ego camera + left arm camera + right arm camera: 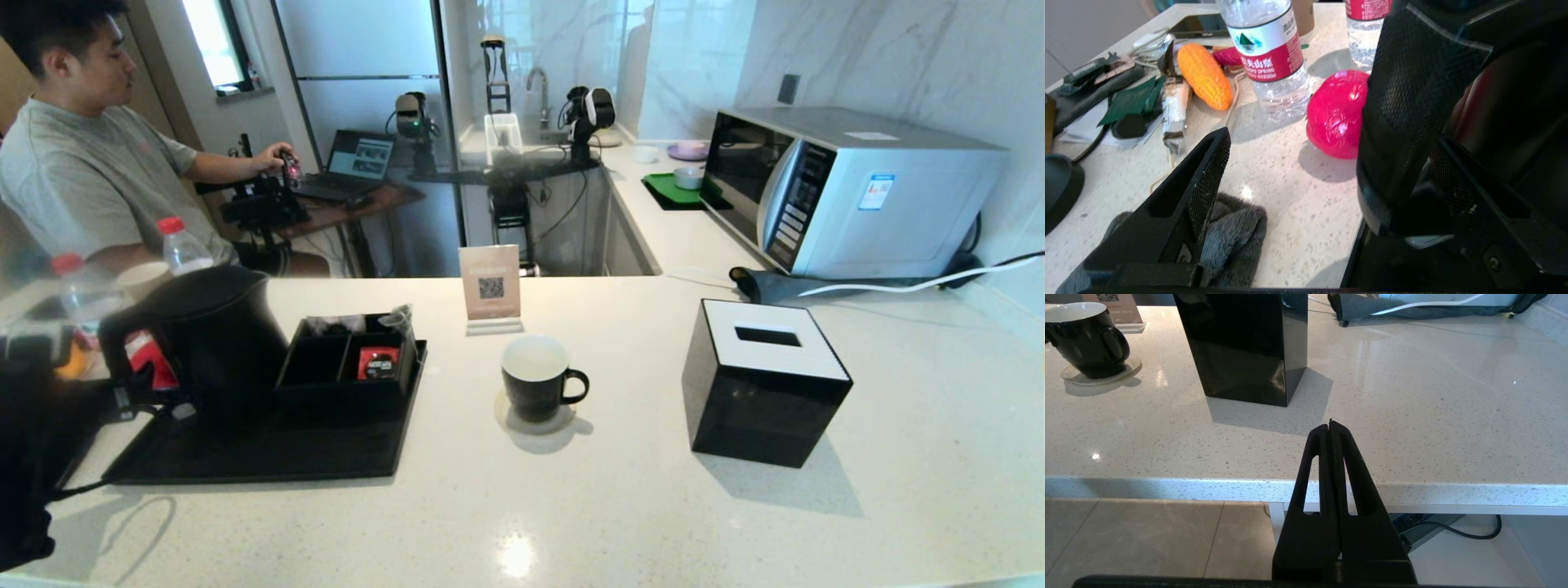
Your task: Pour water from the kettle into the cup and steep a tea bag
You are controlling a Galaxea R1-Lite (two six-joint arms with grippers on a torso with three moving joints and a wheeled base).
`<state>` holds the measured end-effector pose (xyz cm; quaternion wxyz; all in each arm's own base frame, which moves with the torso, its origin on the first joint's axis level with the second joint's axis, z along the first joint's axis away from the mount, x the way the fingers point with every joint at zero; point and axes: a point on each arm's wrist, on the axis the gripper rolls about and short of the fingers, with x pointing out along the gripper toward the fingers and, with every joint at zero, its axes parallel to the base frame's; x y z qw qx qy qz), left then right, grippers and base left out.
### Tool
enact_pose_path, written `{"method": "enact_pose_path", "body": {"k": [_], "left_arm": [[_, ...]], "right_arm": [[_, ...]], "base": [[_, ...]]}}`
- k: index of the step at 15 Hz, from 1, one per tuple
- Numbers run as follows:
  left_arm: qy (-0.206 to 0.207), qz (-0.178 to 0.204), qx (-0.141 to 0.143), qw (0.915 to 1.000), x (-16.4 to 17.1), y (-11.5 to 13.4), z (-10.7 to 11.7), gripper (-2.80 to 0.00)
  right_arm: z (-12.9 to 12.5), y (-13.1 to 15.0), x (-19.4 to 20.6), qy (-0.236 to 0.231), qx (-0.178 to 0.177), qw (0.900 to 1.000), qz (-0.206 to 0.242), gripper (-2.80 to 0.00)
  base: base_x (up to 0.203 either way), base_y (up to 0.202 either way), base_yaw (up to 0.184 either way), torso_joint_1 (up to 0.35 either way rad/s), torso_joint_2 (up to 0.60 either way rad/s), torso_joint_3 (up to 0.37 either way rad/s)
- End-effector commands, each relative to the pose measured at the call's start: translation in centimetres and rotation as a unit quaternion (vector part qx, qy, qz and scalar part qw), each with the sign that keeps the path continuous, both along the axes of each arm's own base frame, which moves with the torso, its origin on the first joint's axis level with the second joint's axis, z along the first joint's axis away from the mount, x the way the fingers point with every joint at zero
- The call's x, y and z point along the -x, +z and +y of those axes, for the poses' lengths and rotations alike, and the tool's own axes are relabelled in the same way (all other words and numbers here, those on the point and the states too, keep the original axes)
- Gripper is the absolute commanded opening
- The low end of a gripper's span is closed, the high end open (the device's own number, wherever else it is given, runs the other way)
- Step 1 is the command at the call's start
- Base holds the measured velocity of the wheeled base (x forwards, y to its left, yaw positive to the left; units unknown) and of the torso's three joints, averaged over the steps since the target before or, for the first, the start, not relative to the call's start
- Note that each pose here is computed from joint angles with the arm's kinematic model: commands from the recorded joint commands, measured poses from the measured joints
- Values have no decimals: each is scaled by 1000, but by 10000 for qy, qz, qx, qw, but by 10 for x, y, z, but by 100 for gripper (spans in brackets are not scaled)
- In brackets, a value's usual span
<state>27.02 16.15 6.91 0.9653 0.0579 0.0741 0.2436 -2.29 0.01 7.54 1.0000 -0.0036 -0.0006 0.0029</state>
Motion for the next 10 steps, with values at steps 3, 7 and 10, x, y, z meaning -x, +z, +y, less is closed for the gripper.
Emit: {"method": "enact_pose_path", "body": {"k": [3,7,10], "left_arm": [[-3,-246,-181,9995,-6,5,4,0],[8,-375,-296,9989,-13,9,9,0],[17,-416,-365,9985,-15,11,11,0]], "right_arm": [[0,0,0,2,2,10000,6,-280],[0,0,0,2,2,10000,6,-280],[0,0,0,2,2,10000,6,-280]], "base": [[0,0,0,0,0,0],[0,0,0,0,0,0],[0,0,0,0,0,0]]}}
